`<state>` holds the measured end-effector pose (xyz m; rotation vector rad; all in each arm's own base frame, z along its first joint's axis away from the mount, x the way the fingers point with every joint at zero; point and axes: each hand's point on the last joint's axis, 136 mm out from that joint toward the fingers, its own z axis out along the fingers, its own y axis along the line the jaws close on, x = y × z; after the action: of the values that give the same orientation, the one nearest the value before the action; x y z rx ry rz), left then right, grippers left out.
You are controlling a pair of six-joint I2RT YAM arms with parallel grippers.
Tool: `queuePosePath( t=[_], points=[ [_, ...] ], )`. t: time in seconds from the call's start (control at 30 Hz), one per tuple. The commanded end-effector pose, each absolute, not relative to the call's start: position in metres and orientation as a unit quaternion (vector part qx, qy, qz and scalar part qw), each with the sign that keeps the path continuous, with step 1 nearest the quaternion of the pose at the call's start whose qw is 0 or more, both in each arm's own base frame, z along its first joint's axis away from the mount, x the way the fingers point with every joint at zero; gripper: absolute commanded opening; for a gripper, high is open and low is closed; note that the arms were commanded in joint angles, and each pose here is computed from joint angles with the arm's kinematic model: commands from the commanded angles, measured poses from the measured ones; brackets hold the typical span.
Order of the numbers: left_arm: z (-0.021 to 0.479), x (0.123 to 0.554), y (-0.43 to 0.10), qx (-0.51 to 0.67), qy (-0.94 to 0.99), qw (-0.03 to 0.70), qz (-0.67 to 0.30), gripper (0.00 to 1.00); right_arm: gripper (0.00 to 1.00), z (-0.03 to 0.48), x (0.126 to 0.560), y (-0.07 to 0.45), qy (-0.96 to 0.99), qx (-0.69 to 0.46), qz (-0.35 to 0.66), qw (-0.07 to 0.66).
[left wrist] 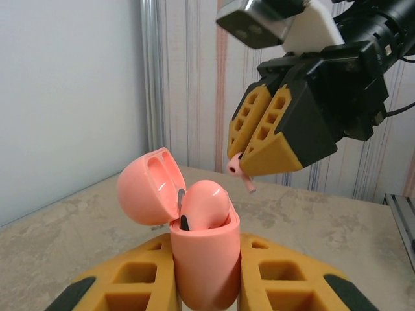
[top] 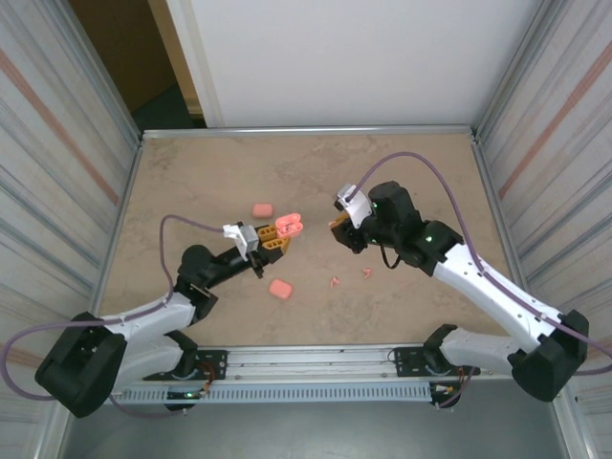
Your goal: Insert the wireless bluetooth earbuds into the charging case
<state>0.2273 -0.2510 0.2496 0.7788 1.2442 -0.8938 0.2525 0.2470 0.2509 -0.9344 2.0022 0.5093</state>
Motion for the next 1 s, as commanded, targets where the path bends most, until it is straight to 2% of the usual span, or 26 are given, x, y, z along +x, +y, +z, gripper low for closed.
queuePosePath(
  t=[0.0, 0.23, 0.43, 0.97],
  points=[
    [0.277, 0.22, -0.258, 0.35, 0.507, 0.666, -0.42, 0.0, 0.18, 0.279, 0.252, 0.244, 0.768, -0.396, 0.192, 0.464],
    [0.281, 0.216, -0.267, 0.365, 0.495, 0.653, -0.443, 0.0, 0.19, 0.327, 0.236, 0.252, 0.704, -0.427, 0.225, 0.521],
    [0.284, 0.216, -0.273, 0.37, 0.489, 0.649, -0.451, 0.0, 0.19, 0.348, 0.223, 0.263, 0.663, -0.454, 0.244, 0.544],
    [0.29, 0.212, -0.276, 0.373, 0.477, 0.642, -0.47, 0.0, 0.18, 0.345, 0.223, 0.292, 0.631, -0.51, 0.224, 0.539]
  ],
)
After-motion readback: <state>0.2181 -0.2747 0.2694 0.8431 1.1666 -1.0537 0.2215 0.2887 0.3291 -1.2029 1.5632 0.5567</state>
